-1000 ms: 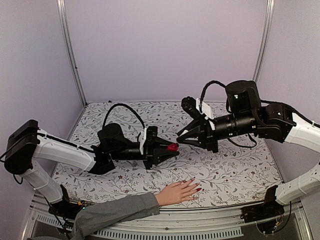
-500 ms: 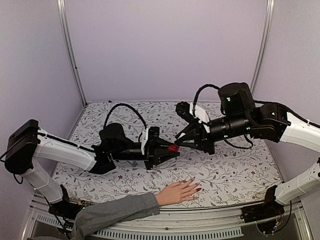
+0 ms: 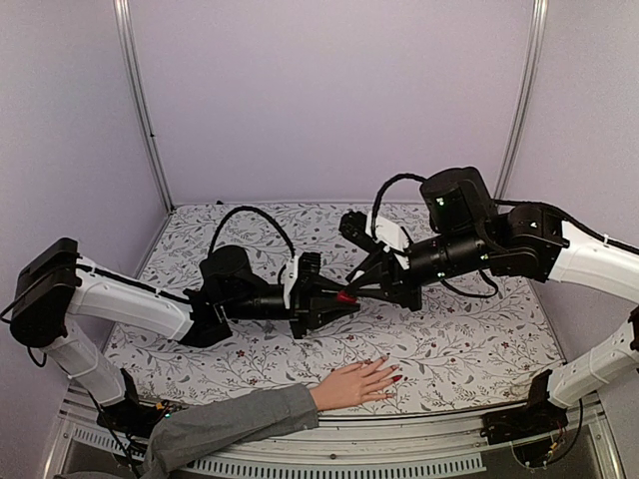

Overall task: Paint the nails
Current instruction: Close the nail polish bottle.

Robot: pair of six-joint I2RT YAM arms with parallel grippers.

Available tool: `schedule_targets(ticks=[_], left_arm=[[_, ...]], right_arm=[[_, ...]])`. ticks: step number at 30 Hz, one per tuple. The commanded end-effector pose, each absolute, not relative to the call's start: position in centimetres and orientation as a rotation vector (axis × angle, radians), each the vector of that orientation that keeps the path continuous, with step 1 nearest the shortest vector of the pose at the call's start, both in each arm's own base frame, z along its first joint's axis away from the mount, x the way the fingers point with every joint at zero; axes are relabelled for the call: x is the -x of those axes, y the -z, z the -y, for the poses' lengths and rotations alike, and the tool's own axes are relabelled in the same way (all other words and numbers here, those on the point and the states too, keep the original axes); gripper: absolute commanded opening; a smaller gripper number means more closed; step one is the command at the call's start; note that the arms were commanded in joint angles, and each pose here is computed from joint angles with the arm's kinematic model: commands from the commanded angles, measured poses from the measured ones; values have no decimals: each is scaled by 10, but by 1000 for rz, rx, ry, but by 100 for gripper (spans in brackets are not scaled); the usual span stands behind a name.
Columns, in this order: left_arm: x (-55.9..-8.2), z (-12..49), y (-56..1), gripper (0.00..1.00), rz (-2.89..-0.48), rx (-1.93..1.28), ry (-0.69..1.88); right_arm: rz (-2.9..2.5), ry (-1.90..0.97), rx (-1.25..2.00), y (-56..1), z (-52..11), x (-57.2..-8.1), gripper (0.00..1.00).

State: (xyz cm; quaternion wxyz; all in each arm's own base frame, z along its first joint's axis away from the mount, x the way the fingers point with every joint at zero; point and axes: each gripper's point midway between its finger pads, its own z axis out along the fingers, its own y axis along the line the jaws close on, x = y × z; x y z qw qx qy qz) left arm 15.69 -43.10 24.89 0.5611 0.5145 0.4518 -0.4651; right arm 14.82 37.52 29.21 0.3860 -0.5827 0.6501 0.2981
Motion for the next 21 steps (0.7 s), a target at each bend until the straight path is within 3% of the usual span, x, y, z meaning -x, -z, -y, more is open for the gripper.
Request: schedule_targets(ticks=[1, 5, 16, 21], left_arm=[[-158, 435, -264, 0, -1024, -1173, 1106], [-157, 435, -268, 0, -1013, -1163, 1117], [-162, 429, -273, 0, -1015, -1106, 1140], [-163, 424, -273, 0, -1014, -1094, 1132]], right_arm=[[-1667, -732, 1507, -290, -377, -147, 0], [-1691, -726, 1523, -283, -378, -148, 0], [-1678, -726, 1499, -289, -381, -151, 15], [-1654, -745, 1471, -297, -381, -150, 29]])
